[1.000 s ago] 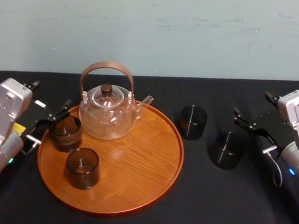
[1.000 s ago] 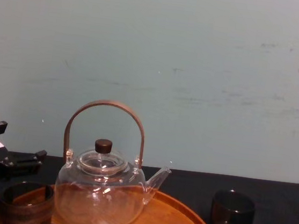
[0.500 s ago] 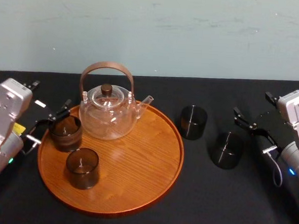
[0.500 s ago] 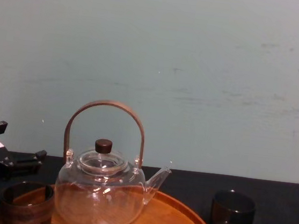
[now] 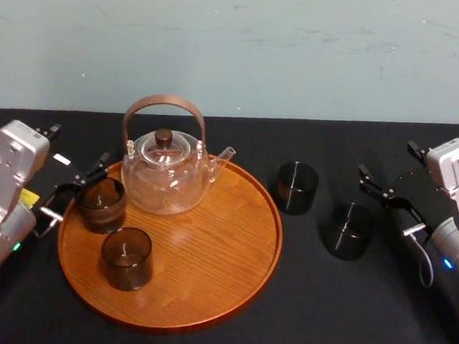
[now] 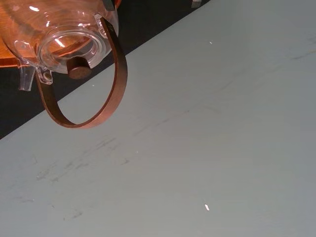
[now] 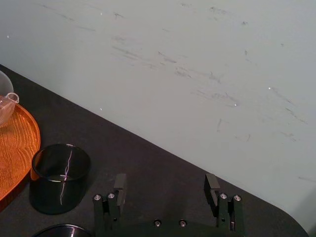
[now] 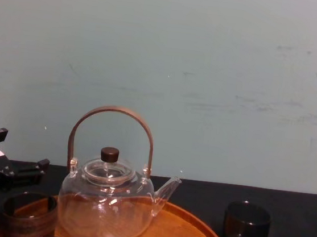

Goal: Pick up the glass from the table and place it on the tray.

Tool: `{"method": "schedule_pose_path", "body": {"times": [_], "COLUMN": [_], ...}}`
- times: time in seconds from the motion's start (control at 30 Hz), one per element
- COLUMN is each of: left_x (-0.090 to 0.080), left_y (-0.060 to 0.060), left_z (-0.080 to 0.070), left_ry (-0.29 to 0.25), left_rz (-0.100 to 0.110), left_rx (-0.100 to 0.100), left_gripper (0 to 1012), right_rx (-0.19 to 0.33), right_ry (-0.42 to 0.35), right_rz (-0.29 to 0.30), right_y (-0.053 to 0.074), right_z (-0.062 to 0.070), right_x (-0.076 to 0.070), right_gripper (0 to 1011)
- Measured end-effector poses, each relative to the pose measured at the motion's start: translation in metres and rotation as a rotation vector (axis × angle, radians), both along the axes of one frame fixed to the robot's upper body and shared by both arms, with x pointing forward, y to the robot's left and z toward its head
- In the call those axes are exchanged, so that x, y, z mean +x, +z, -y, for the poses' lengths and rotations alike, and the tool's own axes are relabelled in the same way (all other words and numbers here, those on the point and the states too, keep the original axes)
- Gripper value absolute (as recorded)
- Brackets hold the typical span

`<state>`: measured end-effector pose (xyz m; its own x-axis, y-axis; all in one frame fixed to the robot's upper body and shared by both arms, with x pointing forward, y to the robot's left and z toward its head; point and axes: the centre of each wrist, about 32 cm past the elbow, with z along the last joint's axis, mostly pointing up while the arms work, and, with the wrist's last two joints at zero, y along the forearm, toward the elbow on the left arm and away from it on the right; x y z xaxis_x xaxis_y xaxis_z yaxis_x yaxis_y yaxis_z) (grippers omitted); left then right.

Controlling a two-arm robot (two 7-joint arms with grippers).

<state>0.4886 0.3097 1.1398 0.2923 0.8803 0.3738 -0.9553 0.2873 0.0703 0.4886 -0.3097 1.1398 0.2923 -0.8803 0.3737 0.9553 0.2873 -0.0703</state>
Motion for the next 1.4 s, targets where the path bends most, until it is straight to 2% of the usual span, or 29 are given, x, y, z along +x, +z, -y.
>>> {"method": "schedule_pose_path", "body": {"times": [0.33,0.5,0.7,1.0,1.17,1.4], "left_x": [0.0,0.0,0.0,0.0,0.0,0.0], "left_y": [0.0,0.0,0.0,0.0,0.0,0.0], "left_z": [0.0,0.0,0.0,0.0,0.0,0.0], "left_ry": [0.0,0.0,0.0,0.0,0.0,0.0], "left_rz": [0.0,0.0,0.0,0.0,0.0,0.0], "left_rx": [0.0,0.0,0.0,0.0,0.0,0.0], "left_gripper": [1001,1001,1001,1001,1001,1001], "right_rx": [0.001,0.015,0.013,0.002,0.017,0.041], "right_ry": [0.003,0.049,0.093,0.14,0.157,0.171], "right_rz": [-0.001,-0.011,-0.011,-0.012,-0.022,-0.048], "right_y": [0.0,0.002,0.004,0.003,0.002,0.001], "right_z": [0.0,0.003,0.004,0.002,0.003,0.004], "right_x": [0.0,-0.005,-0.02,-0.054,-0.071,-0.085], "right_gripper": [1002,1002,1003,1002,1002,1003]}}
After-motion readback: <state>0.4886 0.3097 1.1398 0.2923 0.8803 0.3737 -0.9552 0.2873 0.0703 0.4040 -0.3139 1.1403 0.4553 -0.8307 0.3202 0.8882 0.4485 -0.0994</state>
